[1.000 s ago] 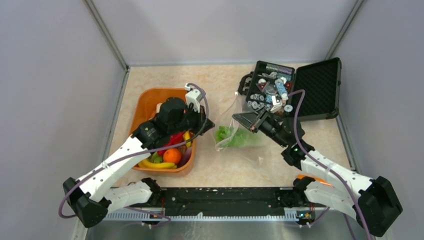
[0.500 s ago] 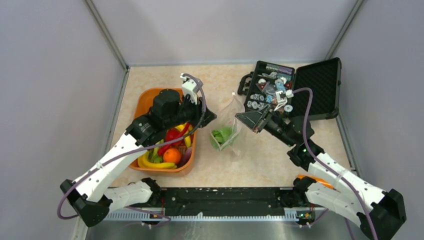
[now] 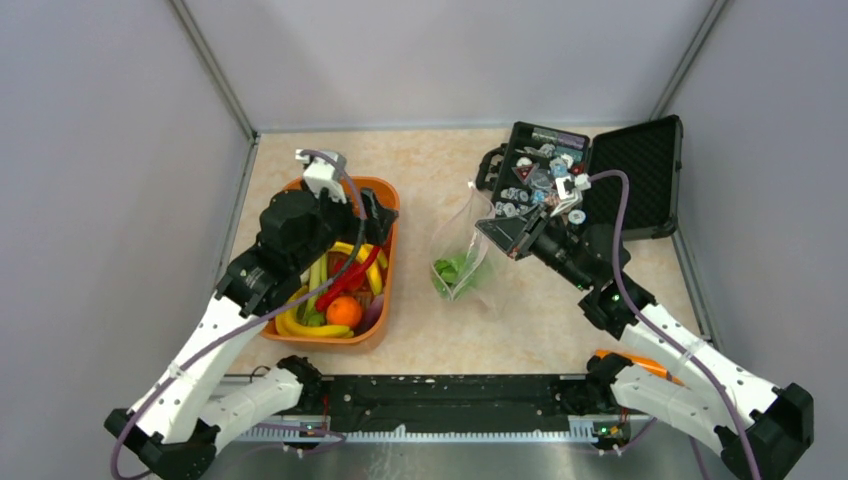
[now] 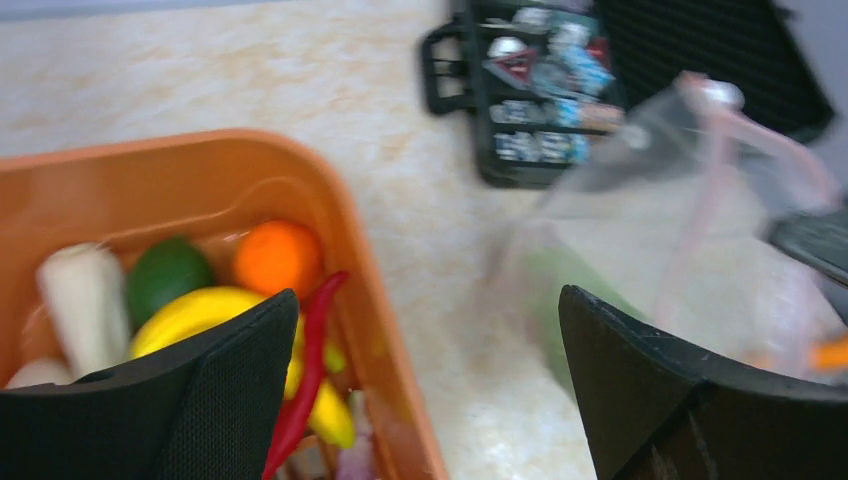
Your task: Place the food in the zip-top bag and seal the zipper
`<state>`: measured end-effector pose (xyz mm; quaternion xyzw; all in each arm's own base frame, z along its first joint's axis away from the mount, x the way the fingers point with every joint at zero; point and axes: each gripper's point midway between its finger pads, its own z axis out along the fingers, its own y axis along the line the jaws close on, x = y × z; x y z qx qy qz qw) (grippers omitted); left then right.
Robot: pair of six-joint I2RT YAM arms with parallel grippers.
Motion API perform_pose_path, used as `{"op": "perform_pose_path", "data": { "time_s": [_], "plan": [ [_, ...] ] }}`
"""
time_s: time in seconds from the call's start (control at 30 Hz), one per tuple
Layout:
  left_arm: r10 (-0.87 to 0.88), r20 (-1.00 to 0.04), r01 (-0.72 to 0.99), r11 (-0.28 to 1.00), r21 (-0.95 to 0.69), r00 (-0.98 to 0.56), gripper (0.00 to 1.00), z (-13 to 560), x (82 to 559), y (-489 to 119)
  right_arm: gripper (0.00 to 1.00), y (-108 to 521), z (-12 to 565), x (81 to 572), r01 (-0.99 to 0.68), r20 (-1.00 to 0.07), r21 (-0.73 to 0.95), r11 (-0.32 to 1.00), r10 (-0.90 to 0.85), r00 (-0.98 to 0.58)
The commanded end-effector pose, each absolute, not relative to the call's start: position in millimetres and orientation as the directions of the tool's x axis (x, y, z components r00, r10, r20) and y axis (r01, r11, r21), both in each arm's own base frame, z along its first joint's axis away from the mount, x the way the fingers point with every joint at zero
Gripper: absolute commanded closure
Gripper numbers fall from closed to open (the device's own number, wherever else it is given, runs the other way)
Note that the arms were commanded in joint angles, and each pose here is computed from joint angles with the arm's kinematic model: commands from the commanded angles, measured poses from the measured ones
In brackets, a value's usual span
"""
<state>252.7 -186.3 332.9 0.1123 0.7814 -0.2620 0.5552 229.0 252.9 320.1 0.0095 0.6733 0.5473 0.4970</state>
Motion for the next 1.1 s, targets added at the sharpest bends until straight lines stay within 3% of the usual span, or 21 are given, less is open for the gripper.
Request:
{"op": "perform_pose_path", "data": {
  "time_s": [0.0,0.37,0.67,0.97,1.07],
  "plan": [
    [-0.204,-0.896,0.241,0.918,-0.315,-0.394,0.01,297.4,282.9,-135.1,1.0,245.8,355.8,229.2,-0.583,-0.674,0.716,0.384,0.598,-0.434],
    [-0.353,-0.819,-0.039,0.925,-0.377,-0.452,0.01,233.0,303.0,-84.3,1.0,254.0,338.1,229.8,-0.565,-0.663,0.735,0.375,0.57,-0.485],
    [-0.447,-0.778,-0.108,0.887,-0.449,-0.441,0.01,213.8,310.3,-61.5,1.0,253.9,334.3,231.3,-0.555,-0.657,0.741,0.377,0.574,-0.488],
    [-0.448,-0.741,-0.032,0.865,-0.501,-0.5,0.02,205.9,299.5,-71.1,1.0,253.6,332.4,232.9,-0.546,-0.655,0.745,0.383,0.576,-0.489],
    [-0.388,-0.745,0.089,0.855,-0.51,-0.543,0.05,210.7,290.7,-89.1,1.0,253.7,331.1,234.3,-0.54,-0.653,0.748,0.386,0.578,-0.49]
  ]
}}
